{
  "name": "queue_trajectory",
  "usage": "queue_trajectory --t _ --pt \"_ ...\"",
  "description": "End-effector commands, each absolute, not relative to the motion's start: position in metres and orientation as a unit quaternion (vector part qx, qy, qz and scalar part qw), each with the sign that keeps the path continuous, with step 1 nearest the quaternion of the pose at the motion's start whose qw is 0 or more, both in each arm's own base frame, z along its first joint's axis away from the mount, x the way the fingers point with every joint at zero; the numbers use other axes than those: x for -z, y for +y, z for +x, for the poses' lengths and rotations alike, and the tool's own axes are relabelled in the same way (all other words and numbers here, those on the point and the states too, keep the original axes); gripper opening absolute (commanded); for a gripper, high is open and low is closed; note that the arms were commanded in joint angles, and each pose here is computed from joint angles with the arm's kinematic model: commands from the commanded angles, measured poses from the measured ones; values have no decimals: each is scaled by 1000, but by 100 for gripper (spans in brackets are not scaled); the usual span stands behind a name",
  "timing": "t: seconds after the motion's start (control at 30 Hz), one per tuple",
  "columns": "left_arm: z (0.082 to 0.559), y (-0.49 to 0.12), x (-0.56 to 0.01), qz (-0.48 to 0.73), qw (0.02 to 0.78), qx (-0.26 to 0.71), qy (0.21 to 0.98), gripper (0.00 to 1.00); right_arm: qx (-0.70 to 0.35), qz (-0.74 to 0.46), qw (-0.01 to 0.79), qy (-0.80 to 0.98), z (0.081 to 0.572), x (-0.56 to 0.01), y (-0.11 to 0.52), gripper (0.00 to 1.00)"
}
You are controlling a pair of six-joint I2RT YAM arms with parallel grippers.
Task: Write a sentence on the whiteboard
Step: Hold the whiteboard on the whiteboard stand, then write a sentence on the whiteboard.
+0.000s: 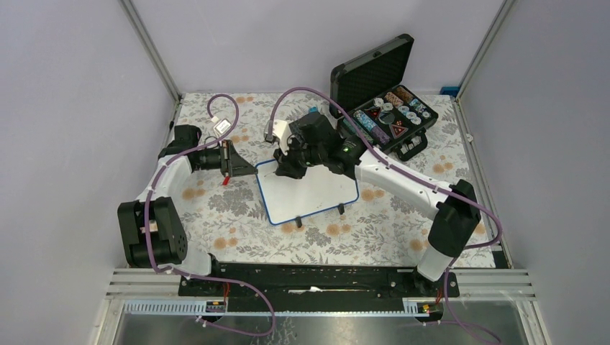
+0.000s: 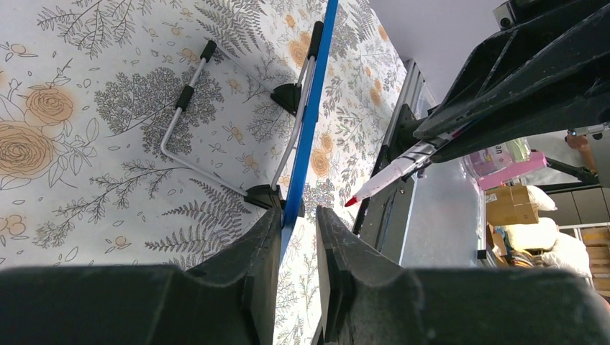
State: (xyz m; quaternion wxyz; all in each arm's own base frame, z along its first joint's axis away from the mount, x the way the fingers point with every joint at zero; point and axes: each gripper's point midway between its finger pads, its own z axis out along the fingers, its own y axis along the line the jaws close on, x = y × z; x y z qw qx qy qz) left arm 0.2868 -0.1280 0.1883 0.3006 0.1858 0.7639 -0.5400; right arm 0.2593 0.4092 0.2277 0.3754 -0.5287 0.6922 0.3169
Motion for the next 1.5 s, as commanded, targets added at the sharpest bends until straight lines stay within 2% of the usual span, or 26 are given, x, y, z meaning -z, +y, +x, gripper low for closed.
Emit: queue_trajectory --t 0.0,0.13,0.53,1.47 --pt "293 -129 -208 220 334 548 735 25 -316 -528 401 679 262 -249 418 0" --pt "294 -131 -206 221 331 550 735 21 -312 -528 400 681 265 -247 420 0" --pt "297 -132 -203 222 328 546 739 0 -302 -526 407 683 274 -247 425 0" --pt "296 -131 -200 237 340 526 743 0 -281 -529 401 693 283 -229 425 0"
